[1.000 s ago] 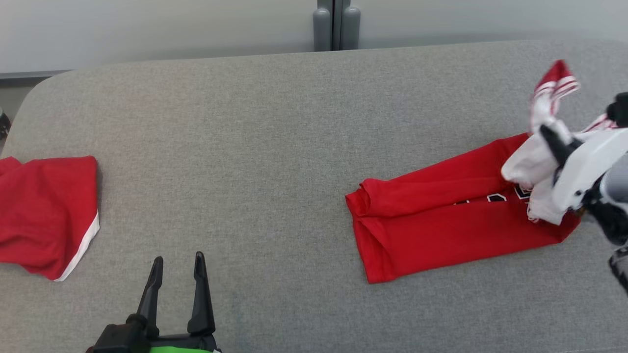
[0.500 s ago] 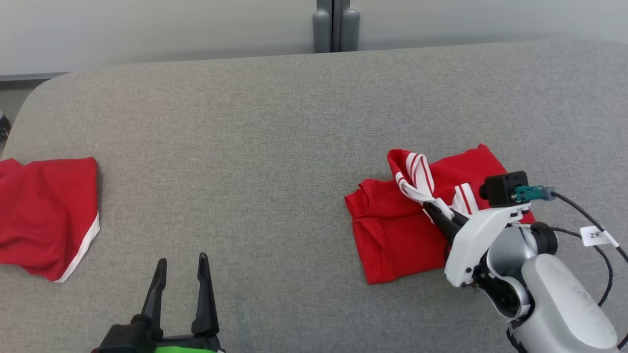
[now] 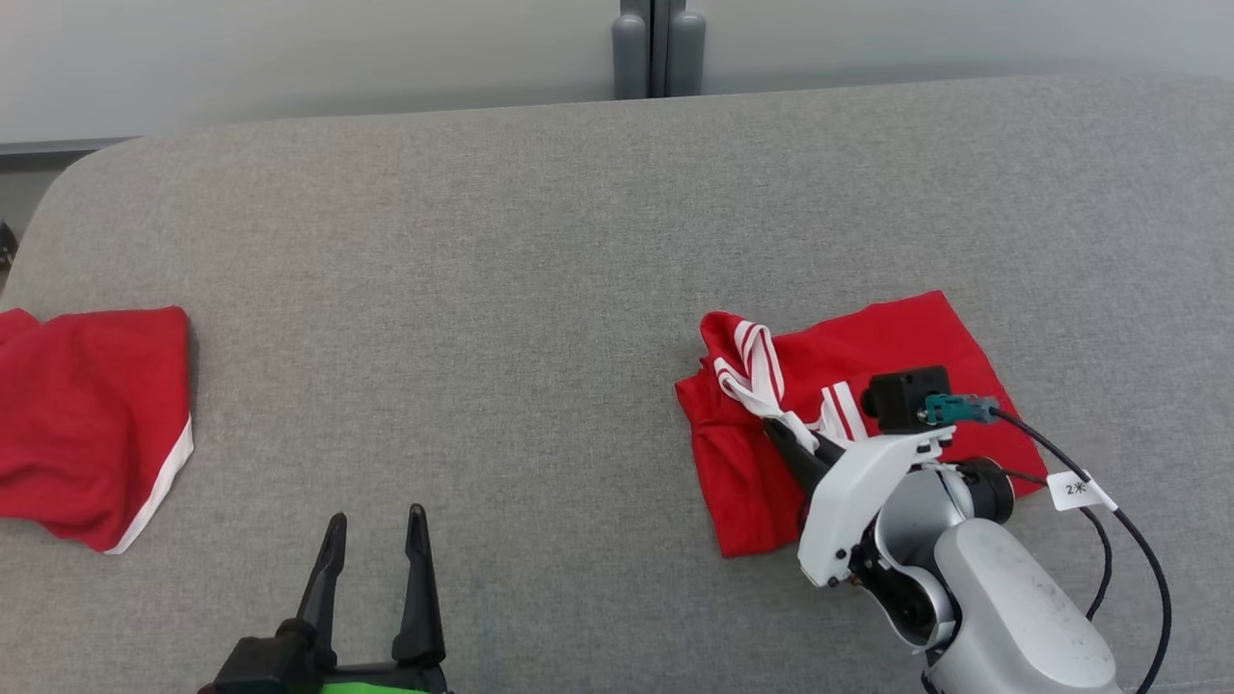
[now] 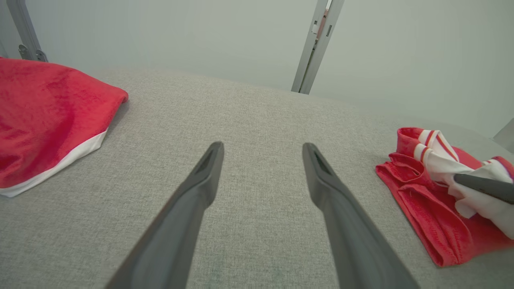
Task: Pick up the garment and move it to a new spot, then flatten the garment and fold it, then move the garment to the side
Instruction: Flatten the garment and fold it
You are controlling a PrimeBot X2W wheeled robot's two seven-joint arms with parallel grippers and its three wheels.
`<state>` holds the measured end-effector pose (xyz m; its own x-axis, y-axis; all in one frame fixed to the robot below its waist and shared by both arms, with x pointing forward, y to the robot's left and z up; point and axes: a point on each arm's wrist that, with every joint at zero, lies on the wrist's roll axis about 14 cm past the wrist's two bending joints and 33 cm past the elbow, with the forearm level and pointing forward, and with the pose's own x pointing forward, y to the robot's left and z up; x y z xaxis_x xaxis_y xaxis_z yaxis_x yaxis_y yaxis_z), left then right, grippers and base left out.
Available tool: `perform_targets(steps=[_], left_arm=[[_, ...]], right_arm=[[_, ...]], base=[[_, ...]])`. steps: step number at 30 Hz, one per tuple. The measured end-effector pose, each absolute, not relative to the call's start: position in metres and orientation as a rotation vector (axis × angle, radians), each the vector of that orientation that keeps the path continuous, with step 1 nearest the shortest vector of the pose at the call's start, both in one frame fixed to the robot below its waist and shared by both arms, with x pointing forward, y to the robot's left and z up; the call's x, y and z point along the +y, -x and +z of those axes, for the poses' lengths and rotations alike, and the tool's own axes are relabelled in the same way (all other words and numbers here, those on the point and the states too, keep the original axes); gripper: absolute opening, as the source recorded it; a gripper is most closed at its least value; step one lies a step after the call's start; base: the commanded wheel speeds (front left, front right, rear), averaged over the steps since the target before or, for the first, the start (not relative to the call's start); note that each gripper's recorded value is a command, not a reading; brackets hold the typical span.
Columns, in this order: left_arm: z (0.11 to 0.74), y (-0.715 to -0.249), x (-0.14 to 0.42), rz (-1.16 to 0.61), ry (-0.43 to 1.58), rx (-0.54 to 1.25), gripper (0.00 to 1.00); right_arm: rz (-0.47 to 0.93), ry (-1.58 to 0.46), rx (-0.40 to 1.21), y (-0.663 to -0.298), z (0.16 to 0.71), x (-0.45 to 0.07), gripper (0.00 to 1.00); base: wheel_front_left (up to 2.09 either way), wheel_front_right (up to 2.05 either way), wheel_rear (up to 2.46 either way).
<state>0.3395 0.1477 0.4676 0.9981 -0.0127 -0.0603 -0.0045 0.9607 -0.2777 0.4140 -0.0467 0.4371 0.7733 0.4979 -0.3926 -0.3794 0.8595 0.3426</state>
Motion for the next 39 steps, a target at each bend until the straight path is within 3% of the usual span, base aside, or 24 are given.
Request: perform_targets(steps=[1, 2, 3, 4, 9, 12, 18, 23, 25, 26, 27, 39], left_arm=[[0.467, -0.339, 0.147, -0.004, 0.283, 0.065, 1.0], [0.466, -0.339, 0.148, -0.003, 0.284, 0.067, 1.0], [0.466, -0.339, 0.148, -0.002, 0.284, 0.068, 1.0], [0.465, -0.339, 0.149, 0.001, 0.284, 0.068, 1.0], [0.465, -0.338, 0.154, 0.015, 0.279, 0.066, 1.0], [0.468, -0.338, 0.155, 0.019, 0.278, 0.059, 1.0], [0.47, -0.338, 0.154, 0.018, 0.277, 0.052, 1.0], [0.472, -0.34, 0.148, -0.003, 0.281, 0.047, 1.0], [0.472, -0.341, 0.147, -0.007, 0.281, 0.048, 1.0], [0.471, -0.341, 0.147, -0.007, 0.281, 0.049, 1.0], [0.471, -0.341, 0.147, -0.008, 0.281, 0.05, 1.0], [0.469, -0.343, 0.154, 0.013, 0.278, 0.054, 1.0]], right_arm=[[0.482, -0.252, 0.497, -0.414, 0.435, -0.045, 0.0], [0.483, -0.257, 0.496, -0.414, 0.434, -0.043, 0.18], [0.489, -0.258, 0.494, -0.414, 0.435, -0.04, 0.96], [0.5, -0.255, 0.489, -0.414, 0.436, -0.036, 1.0], [0.581, -0.349, 0.386, -0.411, 0.467, -0.007, 1.0], [0.566, -0.414, 0.293, -0.415, 0.488, -0.014, 1.0], [0.442, -0.36, 0.099, -0.422, 0.514, -0.073, 1.0], [0.274, -0.29, 0.085, -0.424, 0.5, -0.133, 1.0], [0.23, -0.264, 0.113, -0.425, 0.49, -0.148, 0.48], [0.213, -0.26, 0.137, -0.425, 0.483, -0.152, 0.11], [0.206, -0.248, 0.16, -0.425, 0.477, -0.154, 0.0], [0.309, -0.172, 0.394, -0.428, 0.419, -0.116, 0.0]], base=[[0.0, 0.0, 0.0], [0.0, 0.0, 0.0], [0.0, 0.0, 0.0], [0.0, 0.0, 0.0], [0.0, 0.0, 0.0], [0.0, 0.0, 0.0], [0.0, 0.0, 0.0], [0.0, 0.0, 0.0], [0.0, 0.0, 0.0], [0.0, 0.0, 0.0], [0.0, 0.0, 0.0], [0.0, 0.0, 0.0]])
